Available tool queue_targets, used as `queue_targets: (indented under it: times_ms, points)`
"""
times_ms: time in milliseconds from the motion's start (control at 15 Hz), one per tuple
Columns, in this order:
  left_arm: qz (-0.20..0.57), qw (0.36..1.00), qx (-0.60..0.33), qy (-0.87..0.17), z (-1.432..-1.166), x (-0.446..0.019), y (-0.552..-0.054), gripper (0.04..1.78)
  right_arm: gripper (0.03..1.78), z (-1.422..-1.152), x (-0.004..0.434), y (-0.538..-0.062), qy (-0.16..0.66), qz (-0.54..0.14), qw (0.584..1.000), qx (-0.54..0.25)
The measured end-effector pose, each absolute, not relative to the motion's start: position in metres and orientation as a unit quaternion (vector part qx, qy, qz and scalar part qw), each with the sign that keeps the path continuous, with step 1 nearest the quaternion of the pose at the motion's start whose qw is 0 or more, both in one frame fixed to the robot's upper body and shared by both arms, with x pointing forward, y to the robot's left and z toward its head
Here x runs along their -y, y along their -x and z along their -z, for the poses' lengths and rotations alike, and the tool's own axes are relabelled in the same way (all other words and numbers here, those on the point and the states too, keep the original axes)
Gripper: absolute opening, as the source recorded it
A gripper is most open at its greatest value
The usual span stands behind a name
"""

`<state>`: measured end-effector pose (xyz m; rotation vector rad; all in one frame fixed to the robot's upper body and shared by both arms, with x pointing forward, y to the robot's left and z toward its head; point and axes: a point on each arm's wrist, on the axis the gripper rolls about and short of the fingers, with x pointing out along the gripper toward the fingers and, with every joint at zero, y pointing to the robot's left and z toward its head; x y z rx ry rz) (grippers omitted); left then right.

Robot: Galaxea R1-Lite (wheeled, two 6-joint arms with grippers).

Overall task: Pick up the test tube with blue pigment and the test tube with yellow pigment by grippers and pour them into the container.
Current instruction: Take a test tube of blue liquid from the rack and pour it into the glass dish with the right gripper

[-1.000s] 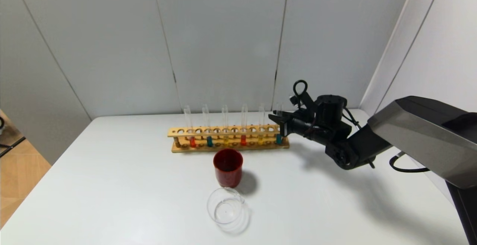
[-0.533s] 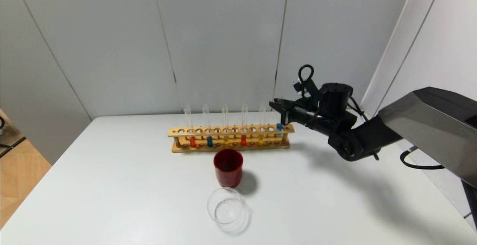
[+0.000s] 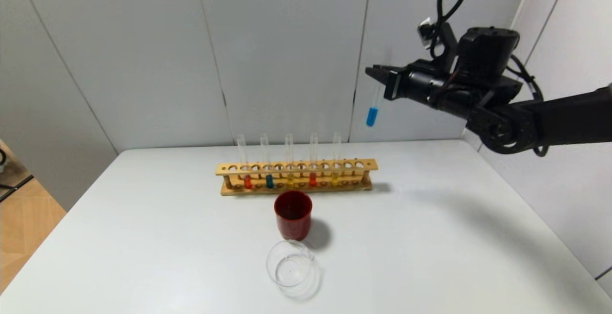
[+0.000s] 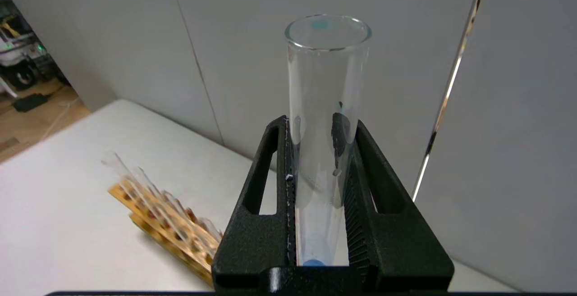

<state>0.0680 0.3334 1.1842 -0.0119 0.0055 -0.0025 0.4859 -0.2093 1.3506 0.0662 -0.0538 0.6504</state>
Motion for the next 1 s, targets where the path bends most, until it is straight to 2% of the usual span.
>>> queue_targets:
  times_ms: [200,400,800,1000]
  points:
    - [0.001,1.0,-0.003,0.006,-1.184,-0.333,-0.068,1.75,0.39,-1.394,0.226,-0.45,-0.033,-0.311,0.949,0.037]
    - [0.001,1.0,-0.003,0.006,-1.184,-0.333,-0.068,1.75,0.39,-1.407,0.244,-0.396,-0.022,-0.305,0.952,0.017]
    - [0.001,1.0,-0.003,0.006,-1.184,-0.333,-0.068,1.75,0.39,-1.368,0.272,-0.287,0.027,-0.311,0.95,-0.031]
    - [0.001,1.0,-0.003,0.006,-1.184,-0.333,-0.068,1.75,0.39,-1.341,0.277,-0.257,0.052,-0.325,0.943,-0.056]
